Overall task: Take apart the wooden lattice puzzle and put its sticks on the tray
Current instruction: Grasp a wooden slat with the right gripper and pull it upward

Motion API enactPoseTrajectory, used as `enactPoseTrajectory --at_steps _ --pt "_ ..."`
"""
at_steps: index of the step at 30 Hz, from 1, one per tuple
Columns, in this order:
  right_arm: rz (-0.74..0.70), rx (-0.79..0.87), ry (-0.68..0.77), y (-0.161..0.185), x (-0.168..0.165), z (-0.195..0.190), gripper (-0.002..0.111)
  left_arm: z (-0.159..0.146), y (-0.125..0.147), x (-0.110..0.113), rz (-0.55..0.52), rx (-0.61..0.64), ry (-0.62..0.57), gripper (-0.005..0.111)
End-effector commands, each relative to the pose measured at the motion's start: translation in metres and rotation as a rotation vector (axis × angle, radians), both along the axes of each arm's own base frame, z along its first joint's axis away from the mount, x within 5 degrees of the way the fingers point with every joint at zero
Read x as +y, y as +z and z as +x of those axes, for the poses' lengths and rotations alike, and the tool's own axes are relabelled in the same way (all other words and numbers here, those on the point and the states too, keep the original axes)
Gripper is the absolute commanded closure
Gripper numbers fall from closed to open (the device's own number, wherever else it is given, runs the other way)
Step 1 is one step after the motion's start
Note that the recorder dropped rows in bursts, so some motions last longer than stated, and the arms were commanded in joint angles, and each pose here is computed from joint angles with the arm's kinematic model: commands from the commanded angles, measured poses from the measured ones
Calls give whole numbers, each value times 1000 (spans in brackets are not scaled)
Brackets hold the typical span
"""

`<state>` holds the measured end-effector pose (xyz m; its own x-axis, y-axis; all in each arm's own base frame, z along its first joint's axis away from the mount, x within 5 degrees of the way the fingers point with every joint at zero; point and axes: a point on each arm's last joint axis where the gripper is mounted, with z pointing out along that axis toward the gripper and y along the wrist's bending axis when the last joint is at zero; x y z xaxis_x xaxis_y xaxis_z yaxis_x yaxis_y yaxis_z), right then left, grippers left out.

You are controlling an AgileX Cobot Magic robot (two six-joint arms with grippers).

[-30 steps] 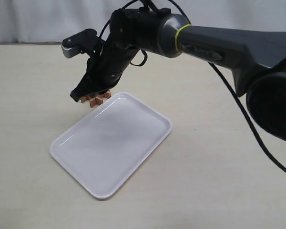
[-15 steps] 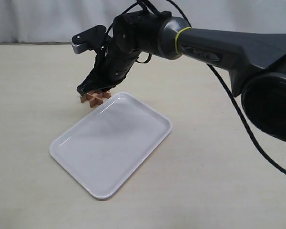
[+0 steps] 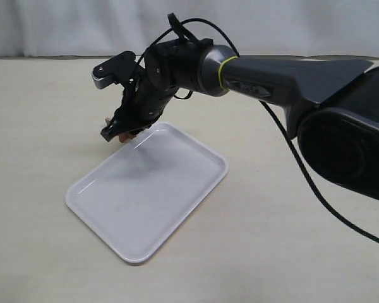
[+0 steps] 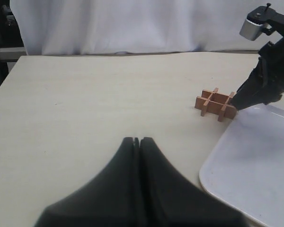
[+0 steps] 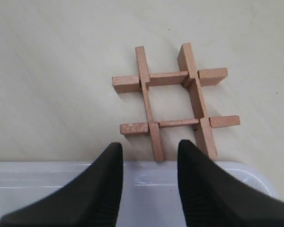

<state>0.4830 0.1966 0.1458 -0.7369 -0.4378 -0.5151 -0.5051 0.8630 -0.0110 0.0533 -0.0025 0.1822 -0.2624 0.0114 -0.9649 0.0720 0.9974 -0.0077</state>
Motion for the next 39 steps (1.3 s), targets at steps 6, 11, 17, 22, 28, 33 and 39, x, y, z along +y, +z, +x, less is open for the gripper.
enactPoseTrajectory --at_steps 6,11,17,22,28,33,39 --pt "-2 -36 26 -18 2 6 71 0 0 0 -1 -9 0 107" --pt "-13 -41 33 -28 3 7 74 0 0 0 -1 -9 0 107" --pt "-8 -57 33 -31 3 9 104 0 0 0 -1 -9 0 107" --pt "-6 -56 33 -29 3 9 104 0 0 0 0 -6 0 107" --pt "6 -97 50 -10 11 6 104 0 0 0 0 -6 0 107" --pt "18 -139 71 18 19 0 104 0 0 0 0 -6 0 107" --pt "15 -184 116 72 28 -18 104 0 0 0 0 -6 0 107"
